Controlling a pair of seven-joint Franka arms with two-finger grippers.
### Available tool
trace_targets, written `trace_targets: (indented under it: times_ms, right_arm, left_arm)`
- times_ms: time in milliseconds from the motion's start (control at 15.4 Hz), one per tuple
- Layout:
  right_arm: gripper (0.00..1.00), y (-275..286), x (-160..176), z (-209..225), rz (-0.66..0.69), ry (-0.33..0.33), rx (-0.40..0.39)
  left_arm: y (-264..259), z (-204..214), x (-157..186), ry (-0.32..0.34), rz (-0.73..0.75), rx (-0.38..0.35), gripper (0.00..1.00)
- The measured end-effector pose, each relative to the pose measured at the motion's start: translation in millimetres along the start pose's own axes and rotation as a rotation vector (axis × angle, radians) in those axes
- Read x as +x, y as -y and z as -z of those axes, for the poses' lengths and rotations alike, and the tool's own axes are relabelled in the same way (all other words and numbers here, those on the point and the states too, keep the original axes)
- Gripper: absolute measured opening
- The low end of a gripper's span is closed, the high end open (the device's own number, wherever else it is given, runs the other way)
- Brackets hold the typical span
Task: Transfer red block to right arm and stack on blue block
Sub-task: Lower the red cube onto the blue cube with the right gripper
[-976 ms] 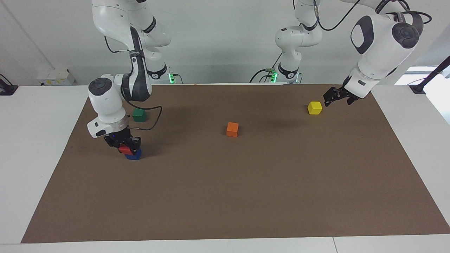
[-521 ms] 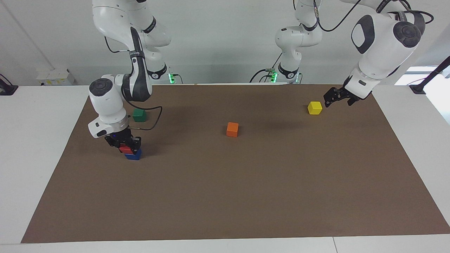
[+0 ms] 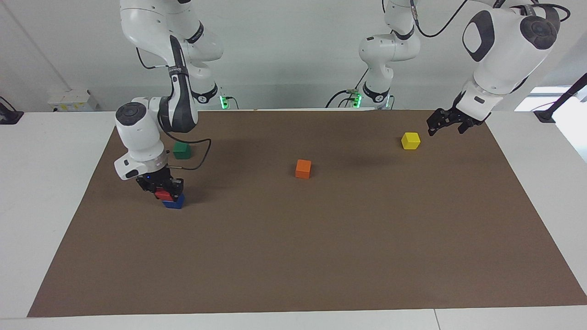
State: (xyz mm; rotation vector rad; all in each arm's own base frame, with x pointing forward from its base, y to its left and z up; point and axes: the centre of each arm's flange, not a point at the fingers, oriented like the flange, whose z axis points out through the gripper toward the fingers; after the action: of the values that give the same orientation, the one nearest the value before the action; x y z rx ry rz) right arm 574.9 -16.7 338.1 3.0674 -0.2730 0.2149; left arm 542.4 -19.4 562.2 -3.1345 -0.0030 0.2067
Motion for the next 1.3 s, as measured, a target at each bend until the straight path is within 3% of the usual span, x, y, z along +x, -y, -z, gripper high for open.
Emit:
trace_targets:
  times_ms: [130, 195, 456, 911, 1172, 1302]
  right_arm:
    - [0.56, 0, 0, 0, 0.000, 0.000, 0.000]
    - [0.62, 0, 0, 0, 0.000, 0.003, 0.000]
    - [1.00, 0, 0, 2, -0.001, 0.033, -0.008]
    - [1.00, 1, 27, 46, -0.030, 0.072, -0.003]
    - [1.00, 11, 33, 100, -0.045, 0.183, 0.025]
    - [1.00, 14, 34, 140, -0.032, 0.200, 0.032]
  left_arm:
    - [0, 0, 0, 0.000, 0.000, 0.000, 1.00]
    - [0, 0, 0, 0.000, 0.000, 0.000, 1.00]
    - [0, 0, 0, 0.001, 0.000, 0.000, 1.00]
    - [0, 0, 0, 0.001, 0.000, 0.000, 1.00]
    - [0, 0, 0, 0.001, 0.000, 0.000, 1.00]
    - [0, 0, 0, 0.001, 0.000, 0.000, 1.00]
